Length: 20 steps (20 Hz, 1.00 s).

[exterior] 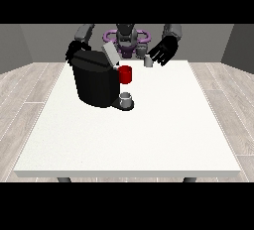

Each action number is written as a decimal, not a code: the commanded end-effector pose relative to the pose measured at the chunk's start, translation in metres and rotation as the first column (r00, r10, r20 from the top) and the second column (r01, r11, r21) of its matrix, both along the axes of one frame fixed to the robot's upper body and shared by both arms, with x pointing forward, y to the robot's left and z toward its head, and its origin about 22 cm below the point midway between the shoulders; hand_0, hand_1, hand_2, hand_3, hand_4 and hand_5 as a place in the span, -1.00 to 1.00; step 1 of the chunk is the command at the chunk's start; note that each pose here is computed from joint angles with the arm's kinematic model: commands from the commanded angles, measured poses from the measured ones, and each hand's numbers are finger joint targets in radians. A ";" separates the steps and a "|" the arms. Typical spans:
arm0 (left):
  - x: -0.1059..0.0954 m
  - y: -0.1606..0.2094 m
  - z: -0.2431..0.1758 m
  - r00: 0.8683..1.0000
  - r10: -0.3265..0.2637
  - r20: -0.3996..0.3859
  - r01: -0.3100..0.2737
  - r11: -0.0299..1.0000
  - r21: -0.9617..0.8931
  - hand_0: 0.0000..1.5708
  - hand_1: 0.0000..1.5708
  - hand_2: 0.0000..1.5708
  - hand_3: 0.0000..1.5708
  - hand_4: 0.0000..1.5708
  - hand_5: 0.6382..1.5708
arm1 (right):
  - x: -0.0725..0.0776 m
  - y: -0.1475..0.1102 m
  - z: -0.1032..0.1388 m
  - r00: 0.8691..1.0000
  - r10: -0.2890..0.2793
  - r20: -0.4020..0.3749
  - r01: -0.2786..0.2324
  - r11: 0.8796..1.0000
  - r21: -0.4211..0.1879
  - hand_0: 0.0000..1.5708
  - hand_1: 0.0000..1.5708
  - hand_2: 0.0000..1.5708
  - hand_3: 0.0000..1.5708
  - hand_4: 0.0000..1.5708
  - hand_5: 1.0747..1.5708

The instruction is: Insert the coffee pod into the coffee machine and close the lid

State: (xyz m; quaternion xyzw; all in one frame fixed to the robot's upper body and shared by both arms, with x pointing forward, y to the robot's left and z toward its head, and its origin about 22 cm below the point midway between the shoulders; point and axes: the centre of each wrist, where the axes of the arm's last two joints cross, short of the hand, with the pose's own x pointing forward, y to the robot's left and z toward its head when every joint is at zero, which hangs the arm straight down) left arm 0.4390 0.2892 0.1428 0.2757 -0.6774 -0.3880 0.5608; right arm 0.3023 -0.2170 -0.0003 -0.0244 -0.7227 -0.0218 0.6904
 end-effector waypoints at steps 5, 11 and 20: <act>0.013 0.006 0.072 0.996 0.058 0.069 -0.054 0.997 -0.049 0.54 0.54 0.59 0.51 -0.38 1.00 | 0.007 0.026 0.024 0.998 0.037 0.053 -0.037 0.999 -0.008 -1.00 -1.00 -1.00 -1.00 -0.35 1.00; 0.019 -0.017 0.079 0.994 0.048 0.099 -0.044 0.998 -0.050 0.64 0.64 0.71 0.62 -0.34 1.00 | 0.011 0.034 0.037 0.995 0.035 0.094 -0.030 0.998 -0.052 -1.00 -1.00 -1.00 -1.00 -0.30 1.00; 0.021 -0.023 0.091 0.990 0.039 0.138 -0.036 0.999 -0.022 0.66 0.66 0.69 0.58 -0.38 1.00 | 0.021 0.014 0.050 0.993 0.019 0.112 -0.017 1.000 -0.022 -1.00 -1.00 -1.00 -1.00 -0.39 1.00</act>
